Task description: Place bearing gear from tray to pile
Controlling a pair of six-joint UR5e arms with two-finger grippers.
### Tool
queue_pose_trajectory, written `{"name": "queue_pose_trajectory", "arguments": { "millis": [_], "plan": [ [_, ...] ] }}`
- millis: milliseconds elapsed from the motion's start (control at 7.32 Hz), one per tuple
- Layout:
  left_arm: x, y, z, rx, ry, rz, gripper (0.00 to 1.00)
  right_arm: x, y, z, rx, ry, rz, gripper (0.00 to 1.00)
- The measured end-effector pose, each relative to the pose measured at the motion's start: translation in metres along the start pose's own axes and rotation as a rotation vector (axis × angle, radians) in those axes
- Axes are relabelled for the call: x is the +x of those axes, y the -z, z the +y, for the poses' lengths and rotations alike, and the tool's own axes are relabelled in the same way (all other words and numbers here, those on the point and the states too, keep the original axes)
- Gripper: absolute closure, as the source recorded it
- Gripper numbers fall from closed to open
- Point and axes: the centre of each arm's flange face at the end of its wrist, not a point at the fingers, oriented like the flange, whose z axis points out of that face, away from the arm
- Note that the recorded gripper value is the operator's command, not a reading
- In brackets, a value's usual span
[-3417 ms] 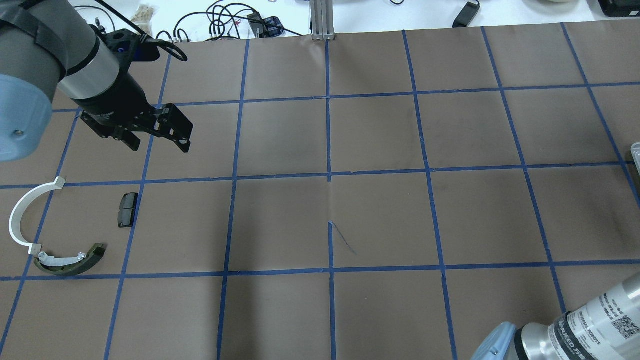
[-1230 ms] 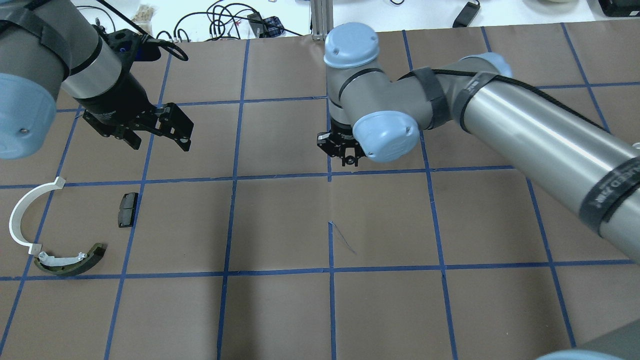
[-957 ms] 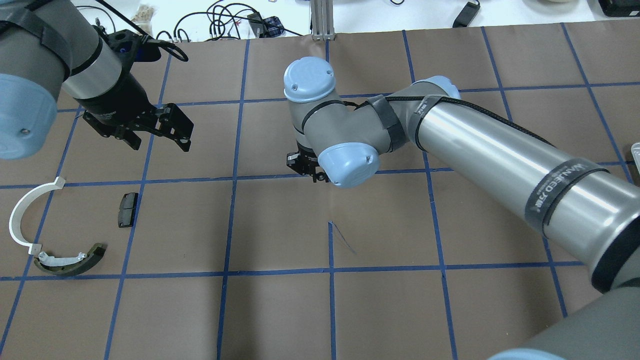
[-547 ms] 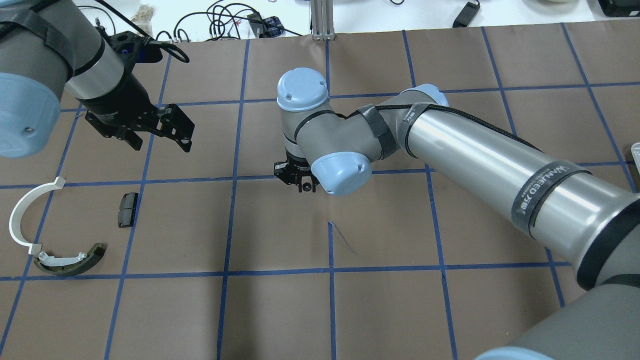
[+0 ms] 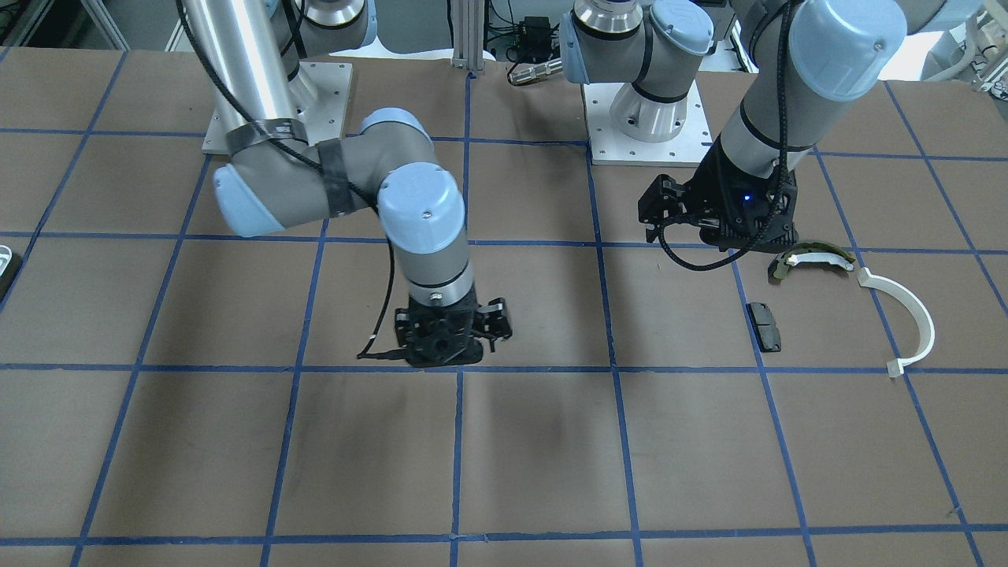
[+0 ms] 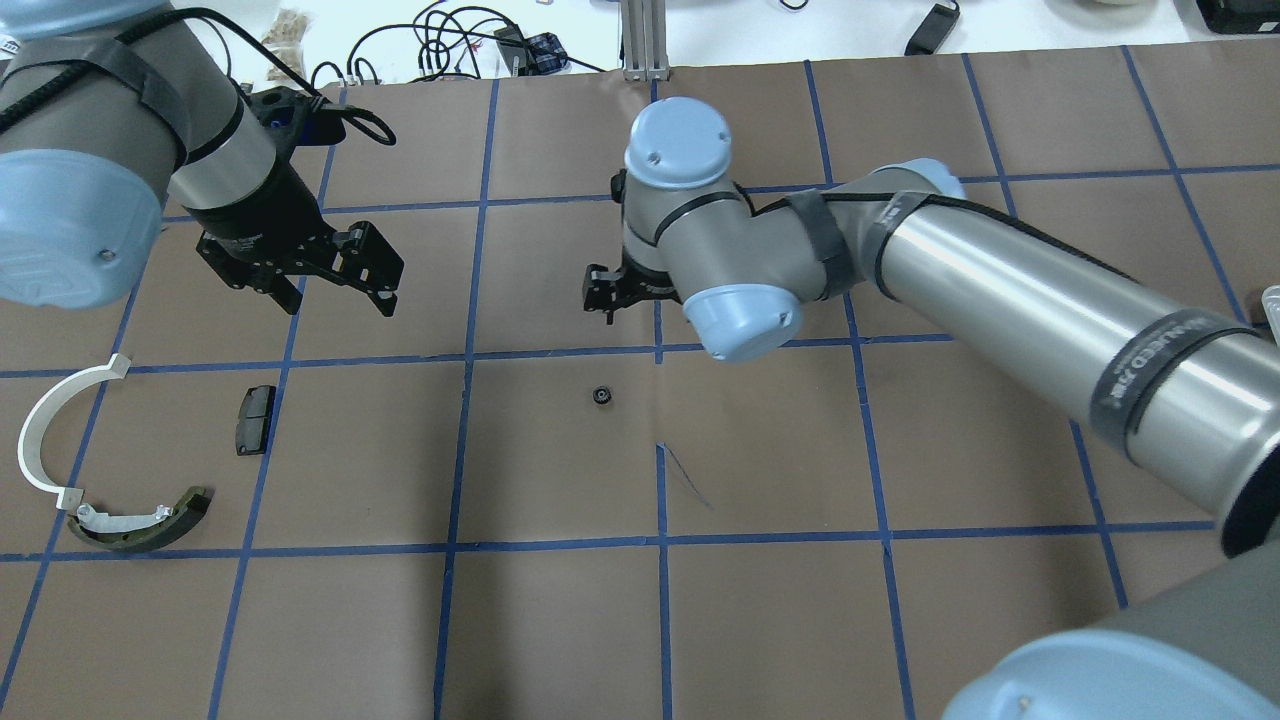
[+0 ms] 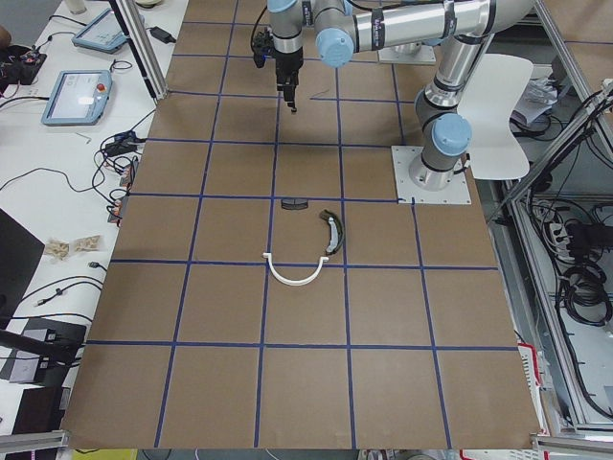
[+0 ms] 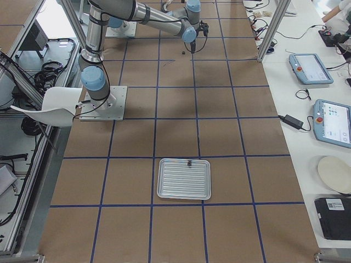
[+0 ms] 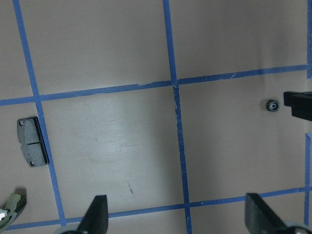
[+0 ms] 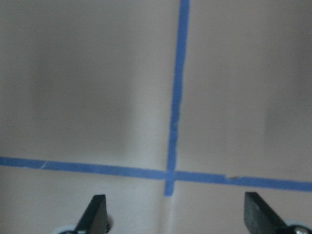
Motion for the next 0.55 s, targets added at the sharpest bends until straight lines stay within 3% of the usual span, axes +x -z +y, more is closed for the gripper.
{"name": "queue_pose_trajectory", "arguments": {
  "millis": [273, 547],
  "plan": [
    [0.018, -0.037, -0.012, 0.005, -0.003, 0.001, 0.00, 0.131, 0.031, -0.036, -0.012, 0.123, 0.026, 0.00],
    [0.074, -0.088, -0.020, 0.038, -0.056, -0.007, 0.00, 0.282, 0.055, -0.043, -0.061, 0.232, 0.086, 0.00]
  ]
}}
